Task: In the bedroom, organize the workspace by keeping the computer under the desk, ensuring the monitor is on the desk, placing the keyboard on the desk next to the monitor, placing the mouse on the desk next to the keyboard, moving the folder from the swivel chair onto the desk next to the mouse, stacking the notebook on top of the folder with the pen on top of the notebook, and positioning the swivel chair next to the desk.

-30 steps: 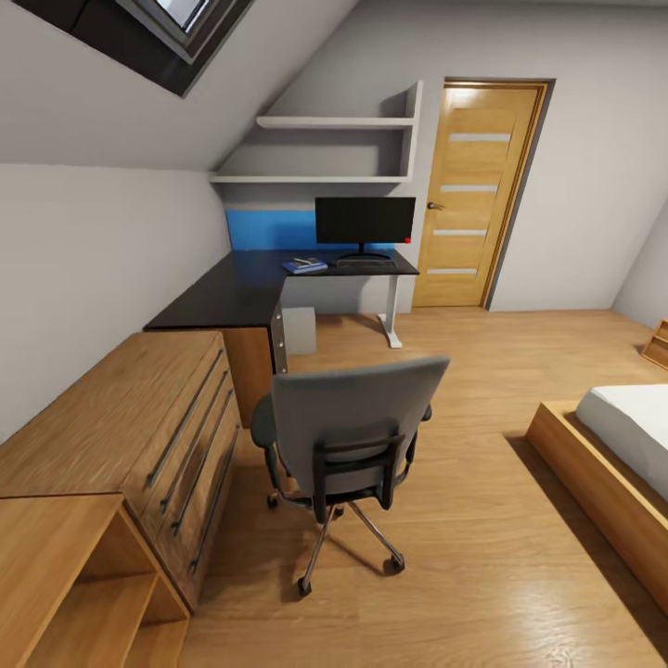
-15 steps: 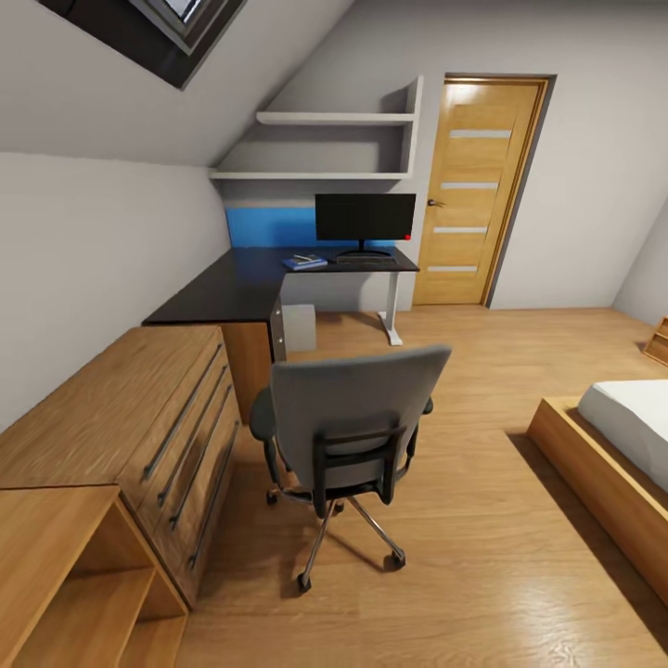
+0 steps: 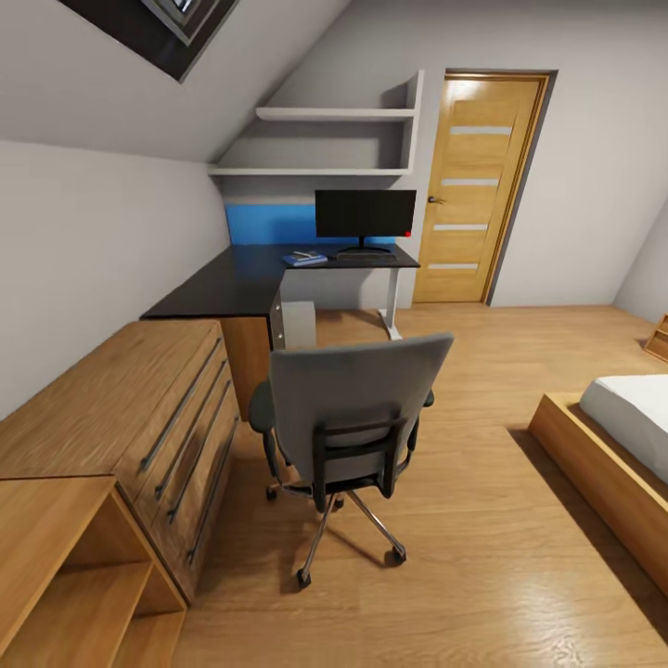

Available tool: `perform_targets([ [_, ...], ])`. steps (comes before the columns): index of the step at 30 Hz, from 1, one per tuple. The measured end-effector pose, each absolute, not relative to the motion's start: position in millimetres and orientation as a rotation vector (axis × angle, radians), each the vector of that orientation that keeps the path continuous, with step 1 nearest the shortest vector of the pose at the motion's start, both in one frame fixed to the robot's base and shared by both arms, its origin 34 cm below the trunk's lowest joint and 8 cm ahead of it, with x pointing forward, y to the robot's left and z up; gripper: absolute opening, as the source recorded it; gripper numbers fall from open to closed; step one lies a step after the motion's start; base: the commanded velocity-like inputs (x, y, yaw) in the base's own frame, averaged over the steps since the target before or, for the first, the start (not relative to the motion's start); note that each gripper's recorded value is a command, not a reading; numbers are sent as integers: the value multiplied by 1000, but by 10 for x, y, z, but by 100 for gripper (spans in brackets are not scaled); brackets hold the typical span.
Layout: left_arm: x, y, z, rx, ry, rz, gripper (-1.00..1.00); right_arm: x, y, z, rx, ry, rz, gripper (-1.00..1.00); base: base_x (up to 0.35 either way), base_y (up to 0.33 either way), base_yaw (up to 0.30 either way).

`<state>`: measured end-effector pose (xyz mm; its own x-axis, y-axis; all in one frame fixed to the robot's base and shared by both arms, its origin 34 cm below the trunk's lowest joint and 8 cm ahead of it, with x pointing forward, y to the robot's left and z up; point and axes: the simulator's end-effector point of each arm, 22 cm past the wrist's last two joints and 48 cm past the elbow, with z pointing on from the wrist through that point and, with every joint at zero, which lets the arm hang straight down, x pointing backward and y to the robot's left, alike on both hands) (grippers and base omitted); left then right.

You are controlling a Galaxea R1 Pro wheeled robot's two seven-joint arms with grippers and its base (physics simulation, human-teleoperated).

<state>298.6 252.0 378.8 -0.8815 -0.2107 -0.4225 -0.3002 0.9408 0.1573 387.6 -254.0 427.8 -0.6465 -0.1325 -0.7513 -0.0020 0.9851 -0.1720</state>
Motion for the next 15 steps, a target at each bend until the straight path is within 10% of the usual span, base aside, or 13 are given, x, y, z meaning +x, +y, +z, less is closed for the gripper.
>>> perform_targets([
  [15, 3564, 2287, 3652, -374, 2653, 205, 100, 4177, -2804, 4128, -91, 2197, -241, 100, 0, 0, 0],
])
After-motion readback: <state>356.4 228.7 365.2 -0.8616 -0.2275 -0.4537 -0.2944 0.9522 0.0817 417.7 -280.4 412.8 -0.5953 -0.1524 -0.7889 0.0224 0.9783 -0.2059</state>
